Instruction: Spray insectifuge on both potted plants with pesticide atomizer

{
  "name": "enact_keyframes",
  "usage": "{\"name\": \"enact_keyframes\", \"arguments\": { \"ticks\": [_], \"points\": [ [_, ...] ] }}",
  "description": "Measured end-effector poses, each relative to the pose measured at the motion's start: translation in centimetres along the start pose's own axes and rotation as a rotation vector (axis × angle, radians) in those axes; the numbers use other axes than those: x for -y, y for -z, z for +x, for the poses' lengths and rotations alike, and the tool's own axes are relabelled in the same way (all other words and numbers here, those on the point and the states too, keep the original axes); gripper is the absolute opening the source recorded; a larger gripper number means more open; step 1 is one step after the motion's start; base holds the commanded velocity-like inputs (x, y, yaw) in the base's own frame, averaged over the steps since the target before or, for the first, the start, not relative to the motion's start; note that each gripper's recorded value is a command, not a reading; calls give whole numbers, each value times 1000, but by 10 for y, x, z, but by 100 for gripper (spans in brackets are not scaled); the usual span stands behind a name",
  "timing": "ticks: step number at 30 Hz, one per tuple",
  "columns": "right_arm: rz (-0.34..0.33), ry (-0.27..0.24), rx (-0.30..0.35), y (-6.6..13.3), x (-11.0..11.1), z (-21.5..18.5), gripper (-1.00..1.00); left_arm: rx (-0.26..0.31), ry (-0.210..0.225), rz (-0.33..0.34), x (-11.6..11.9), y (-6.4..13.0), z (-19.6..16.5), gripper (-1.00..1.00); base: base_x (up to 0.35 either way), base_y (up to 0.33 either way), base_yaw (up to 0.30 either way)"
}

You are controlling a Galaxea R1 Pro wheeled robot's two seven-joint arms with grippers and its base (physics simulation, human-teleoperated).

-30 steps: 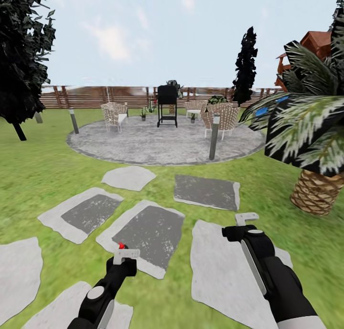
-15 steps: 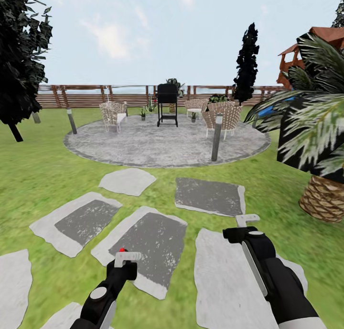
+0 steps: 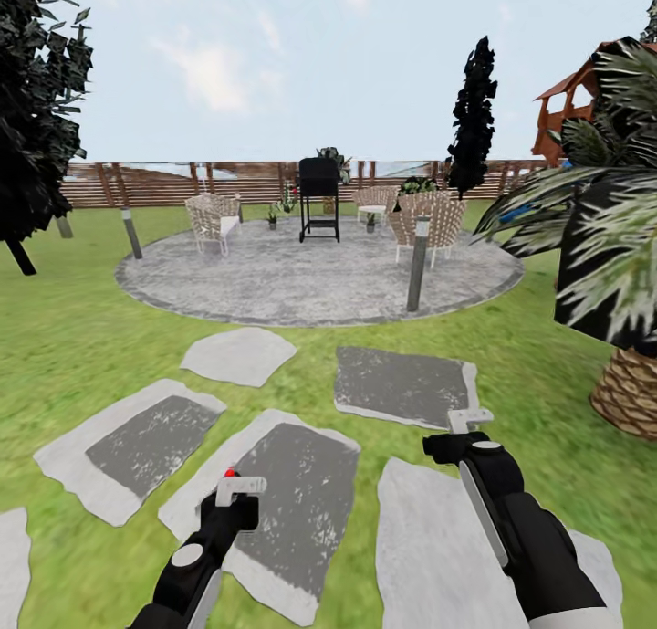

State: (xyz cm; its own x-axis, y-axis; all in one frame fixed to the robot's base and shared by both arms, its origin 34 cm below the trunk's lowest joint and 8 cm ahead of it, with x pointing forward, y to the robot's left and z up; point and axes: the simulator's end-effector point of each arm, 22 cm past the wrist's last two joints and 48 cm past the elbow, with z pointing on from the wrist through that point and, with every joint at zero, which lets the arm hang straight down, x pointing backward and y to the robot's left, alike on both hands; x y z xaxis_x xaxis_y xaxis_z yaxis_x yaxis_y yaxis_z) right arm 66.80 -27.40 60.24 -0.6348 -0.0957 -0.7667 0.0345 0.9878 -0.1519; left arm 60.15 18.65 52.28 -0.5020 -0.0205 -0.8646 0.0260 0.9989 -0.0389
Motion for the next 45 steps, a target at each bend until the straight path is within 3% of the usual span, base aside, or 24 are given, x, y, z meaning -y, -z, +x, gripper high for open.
{"name": "enact_keyframes", "arguments": {
  "ticks": [7,11,14,15,17,22,24,26,28,31,32,38,42,45],
  "points": [
    [45,-4,-5,-3,9,4,100,25,8,2,0,0,-6,-100,325,0,0],
    [124,-21,42,-5,26,-3,100,47,15,5,2,0,-10,-100,334,0,0],
    [143,-44,127,-14,29,-10,100,51,21,3,1,0,-11,-100,335,0,0],
    [143,-76,273,-18,29,-27,100,49,25,8,3,0,-10,-100,335,0,0],
    [142,-130,431,-14,31,-48,100,47,19,12,4,0,-10,-100,335,0,0],
    [133,-169,445,-15,31,-48,100,49,13,10,4,0,-10,-100,335,0,0],
    [132,-170,441,-15,31,-48,100,49,14,11,4,0,-10,-100,335,0,0],
    [117,-176,390,-14,28,-45,100,49,14,12,5,0,-10,-100,335,0,0],
    [82,-194,289,-7,24,-43,100,48,13,16,6,0,-10,-100,335,0,0],
    [-10,-274,29,-5,18,-2,100,49,11,19,7,0,-11,-100,335,0,0],
    [-23,-282,-5,-4,17,5,100,50,11,20,7,0,-11,-100,335,0,0],
    [-28,-284,-34,-3,16,10,100,57,10,17,7,0,-12,-100,332,58,0],
    [-22,-296,17,-3,19,-1,100,61,12,15,6,0,-13,-100,310,178,0],
    [-29,-276,28,-2,13,-4,100,61,13,16,6,0,-13,-100,297,204,0]
  ]
}}
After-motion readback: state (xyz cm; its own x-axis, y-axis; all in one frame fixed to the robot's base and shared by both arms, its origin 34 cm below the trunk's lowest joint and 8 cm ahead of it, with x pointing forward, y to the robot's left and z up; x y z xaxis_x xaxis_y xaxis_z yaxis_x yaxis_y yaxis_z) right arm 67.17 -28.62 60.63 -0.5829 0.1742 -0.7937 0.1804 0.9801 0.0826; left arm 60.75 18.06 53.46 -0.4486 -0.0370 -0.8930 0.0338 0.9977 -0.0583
